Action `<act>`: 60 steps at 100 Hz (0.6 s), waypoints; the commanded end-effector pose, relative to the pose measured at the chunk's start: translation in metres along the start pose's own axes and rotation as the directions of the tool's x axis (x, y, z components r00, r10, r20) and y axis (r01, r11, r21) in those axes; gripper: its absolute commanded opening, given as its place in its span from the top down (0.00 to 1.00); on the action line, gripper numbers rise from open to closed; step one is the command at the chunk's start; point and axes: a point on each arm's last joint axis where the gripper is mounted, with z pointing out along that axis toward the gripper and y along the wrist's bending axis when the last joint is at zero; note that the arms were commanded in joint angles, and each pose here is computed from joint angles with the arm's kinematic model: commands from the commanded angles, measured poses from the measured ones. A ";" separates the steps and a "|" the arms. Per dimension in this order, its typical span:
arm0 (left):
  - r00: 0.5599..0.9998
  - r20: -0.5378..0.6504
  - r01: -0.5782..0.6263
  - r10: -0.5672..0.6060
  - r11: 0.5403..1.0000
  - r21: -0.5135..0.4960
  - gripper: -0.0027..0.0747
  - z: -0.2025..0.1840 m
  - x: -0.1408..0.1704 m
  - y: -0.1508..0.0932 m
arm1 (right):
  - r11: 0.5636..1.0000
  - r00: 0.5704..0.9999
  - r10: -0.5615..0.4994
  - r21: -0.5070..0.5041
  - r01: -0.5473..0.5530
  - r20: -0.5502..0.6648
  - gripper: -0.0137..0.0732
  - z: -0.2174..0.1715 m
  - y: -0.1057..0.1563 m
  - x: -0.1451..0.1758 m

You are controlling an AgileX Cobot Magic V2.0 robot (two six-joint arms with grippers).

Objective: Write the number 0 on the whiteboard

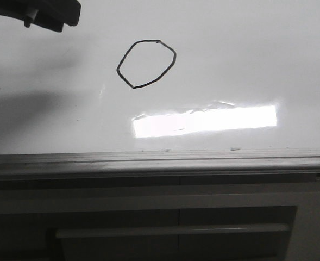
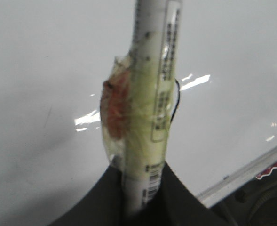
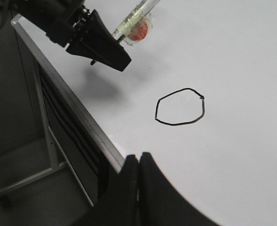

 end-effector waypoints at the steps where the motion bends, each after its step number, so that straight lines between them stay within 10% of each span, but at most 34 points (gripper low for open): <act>1: 0.994 0.080 0.075 -0.078 0.996 0.044 0.99 0.001 -0.015 -0.001 | 0.998 0.998 0.021 0.059 -0.024 0.061 0.92 -0.003 -0.006 -0.010; 60: 0.995 0.045 0.083 -0.084 0.996 0.029 0.99 0.044 -0.008 0.003 | 0.997 0.996 0.072 0.037 -0.074 0.061 0.92 -0.003 -0.004 -0.010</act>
